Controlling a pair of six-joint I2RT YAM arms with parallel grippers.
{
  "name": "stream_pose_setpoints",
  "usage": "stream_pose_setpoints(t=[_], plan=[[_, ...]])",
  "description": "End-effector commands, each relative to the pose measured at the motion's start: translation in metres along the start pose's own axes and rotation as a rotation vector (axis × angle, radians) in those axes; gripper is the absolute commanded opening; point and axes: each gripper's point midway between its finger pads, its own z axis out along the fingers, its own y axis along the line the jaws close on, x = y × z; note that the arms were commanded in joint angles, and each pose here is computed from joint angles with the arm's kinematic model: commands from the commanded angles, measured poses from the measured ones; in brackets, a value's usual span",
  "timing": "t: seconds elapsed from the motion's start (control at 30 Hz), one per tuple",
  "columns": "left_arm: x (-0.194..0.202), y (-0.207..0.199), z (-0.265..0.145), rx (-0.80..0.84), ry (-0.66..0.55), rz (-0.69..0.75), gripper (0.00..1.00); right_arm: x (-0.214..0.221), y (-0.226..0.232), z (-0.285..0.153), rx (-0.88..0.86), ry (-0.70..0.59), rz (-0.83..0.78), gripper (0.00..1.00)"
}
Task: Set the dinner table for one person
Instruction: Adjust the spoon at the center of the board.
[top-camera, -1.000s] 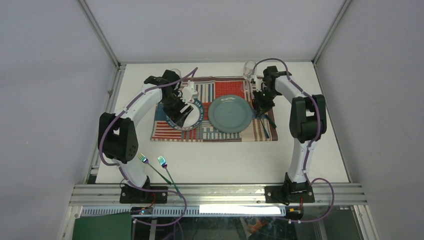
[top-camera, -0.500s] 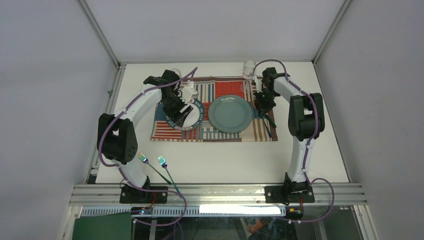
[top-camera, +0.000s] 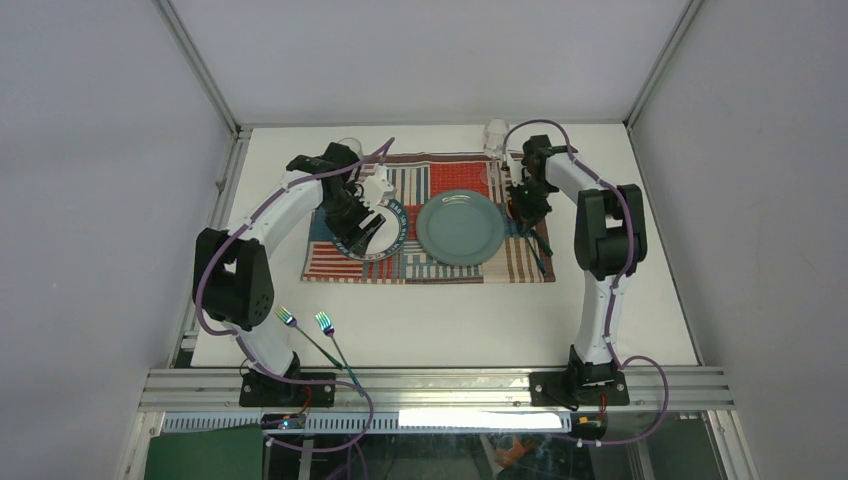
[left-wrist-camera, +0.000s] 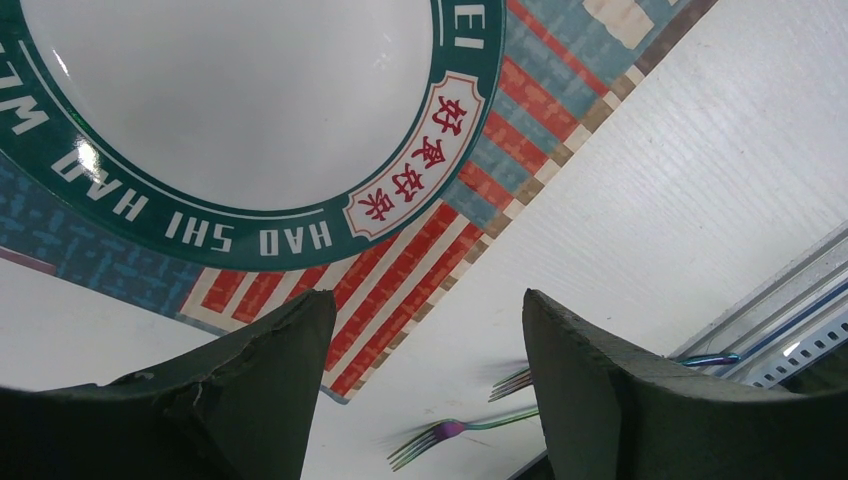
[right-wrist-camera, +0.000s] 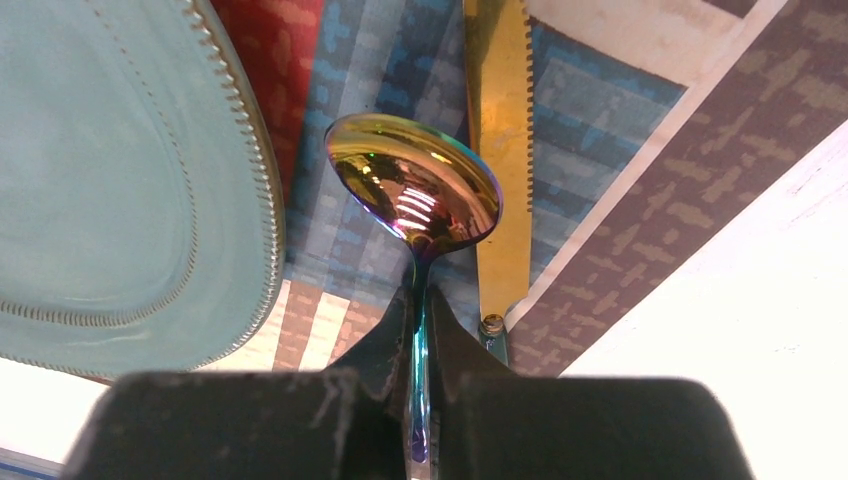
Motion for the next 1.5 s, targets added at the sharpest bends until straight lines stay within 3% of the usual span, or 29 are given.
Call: stream_pose_setpoints(t=[0.0, 0.4, 1.13, 1.47], plan=[[-0.012, 0.001, -0.019, -0.031, -0.086, 0.023, 0.71, -0.017, -0.001, 0.001, 0.014, -0.056, -0.067, 0.00], [-0.009, -0.001, -0.016, -0.021, -0.086, 0.018, 0.71, -0.014, -0.007, -0.013, 0.111, -0.151, -0.044, 0.00], [-0.012, -0.006, -0.016, -0.003, -0.107, 0.007, 0.71, 0.026, 0.012, -0.002, 0.123, -0.186, -0.116, 0.00], [-0.010, -0.007, -0.018, -0.005, -0.111, 0.004, 0.71, 0.021, 0.012, -0.003, 0.130, -0.202, -0.111, 0.03]])
